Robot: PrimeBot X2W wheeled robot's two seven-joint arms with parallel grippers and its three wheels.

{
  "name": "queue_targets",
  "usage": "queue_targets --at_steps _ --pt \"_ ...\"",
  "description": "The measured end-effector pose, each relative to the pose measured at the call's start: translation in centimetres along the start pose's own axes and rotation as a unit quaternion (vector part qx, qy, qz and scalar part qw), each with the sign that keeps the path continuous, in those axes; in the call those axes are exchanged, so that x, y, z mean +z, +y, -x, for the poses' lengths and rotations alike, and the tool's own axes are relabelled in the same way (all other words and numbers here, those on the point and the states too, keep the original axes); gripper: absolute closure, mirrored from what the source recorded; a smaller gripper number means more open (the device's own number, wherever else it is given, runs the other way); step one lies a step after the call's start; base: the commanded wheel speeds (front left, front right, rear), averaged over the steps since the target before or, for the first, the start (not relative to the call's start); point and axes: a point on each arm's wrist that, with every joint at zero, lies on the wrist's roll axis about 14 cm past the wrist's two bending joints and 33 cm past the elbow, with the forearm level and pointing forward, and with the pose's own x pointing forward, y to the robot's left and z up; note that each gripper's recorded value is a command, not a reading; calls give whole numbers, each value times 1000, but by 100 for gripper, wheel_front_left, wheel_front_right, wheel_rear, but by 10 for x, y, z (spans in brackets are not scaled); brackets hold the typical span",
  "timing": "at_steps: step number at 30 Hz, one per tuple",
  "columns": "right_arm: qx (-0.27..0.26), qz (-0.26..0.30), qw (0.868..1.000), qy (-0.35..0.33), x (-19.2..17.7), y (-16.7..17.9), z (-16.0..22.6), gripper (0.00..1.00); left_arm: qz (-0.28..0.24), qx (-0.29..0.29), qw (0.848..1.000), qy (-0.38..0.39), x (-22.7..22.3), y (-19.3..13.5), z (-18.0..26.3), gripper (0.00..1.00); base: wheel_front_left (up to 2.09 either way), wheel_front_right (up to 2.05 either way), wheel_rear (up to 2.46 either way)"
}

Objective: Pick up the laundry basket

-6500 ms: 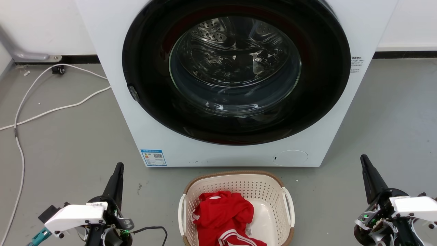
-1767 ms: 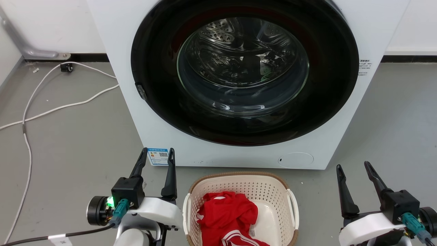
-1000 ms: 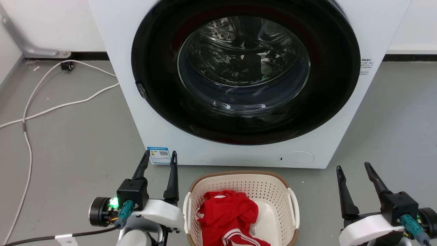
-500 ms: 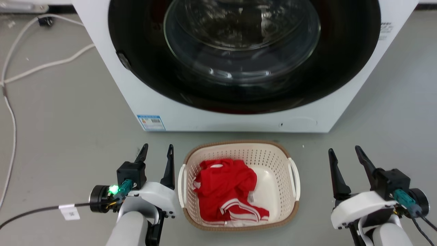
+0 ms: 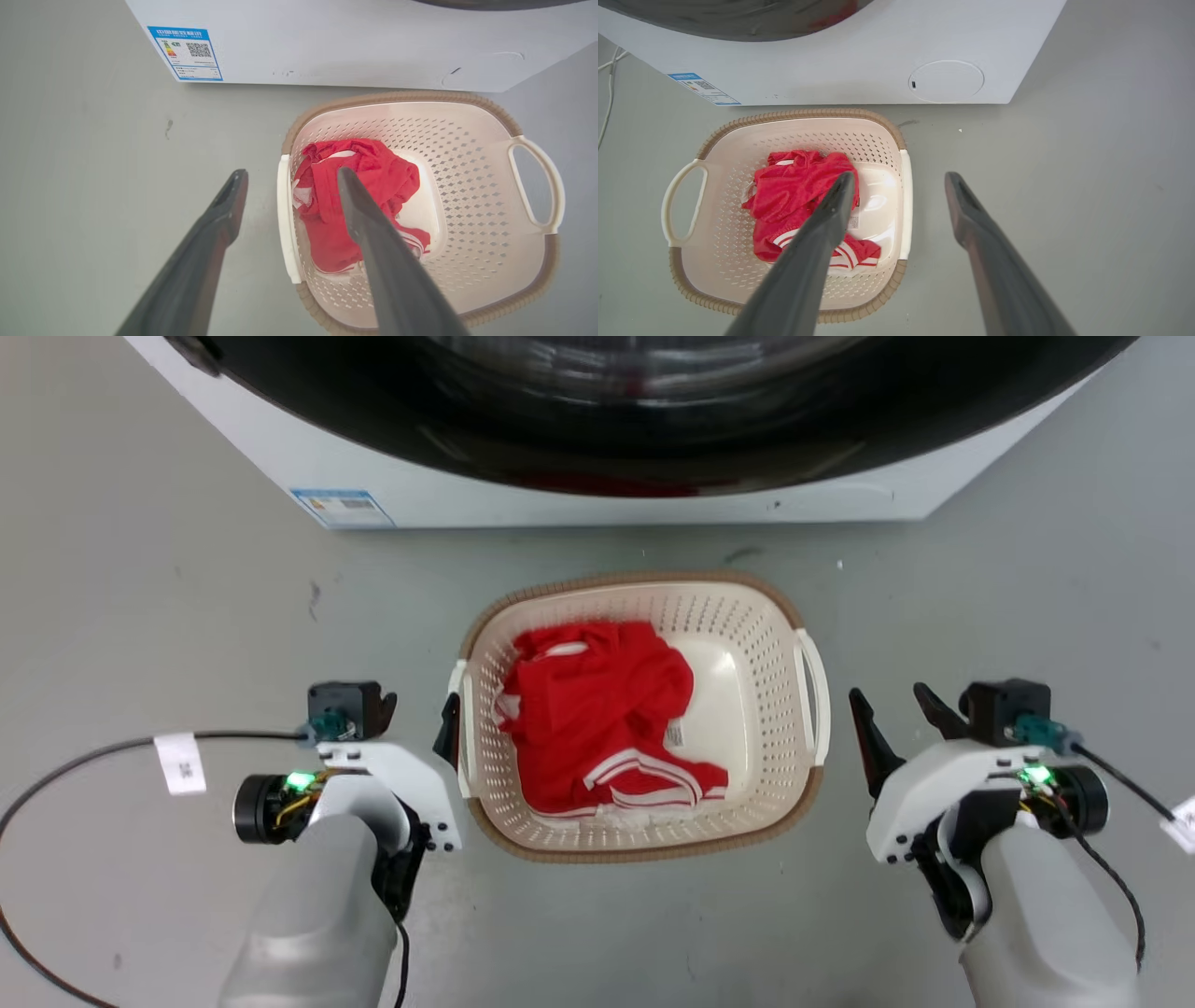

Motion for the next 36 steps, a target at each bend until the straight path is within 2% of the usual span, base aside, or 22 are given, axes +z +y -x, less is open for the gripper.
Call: queue_targets --at_steps 6,14,27,34,35,36 --pt "-2 -26 995 97 -41 -7 -31 0 16 -2 994 105 -43 8 -32 0 0 0 0" --pt "6 -46 978 202 -78 -10 -59 0 30 -4 976 215 -81 13 -63 0 0 0 0" --pt "23 -40 947 318 -114 -11 -88 0 54 -9 948 313 -112 19 -102 0 0 0 0" --pt "23 -34 937 348 -129 -15 -95 0 53 -12 942 330 -119 22 -115 0 0 0 0" --pt "24 -32 935 352 -131 -15 -96 0 52 -13 942 331 -120 22 -117 6 0 0 0" --pt "25 -34 935 353 -133 -14 -96 10 53 -13 942 332 -121 23 -117 60 0 0 0"
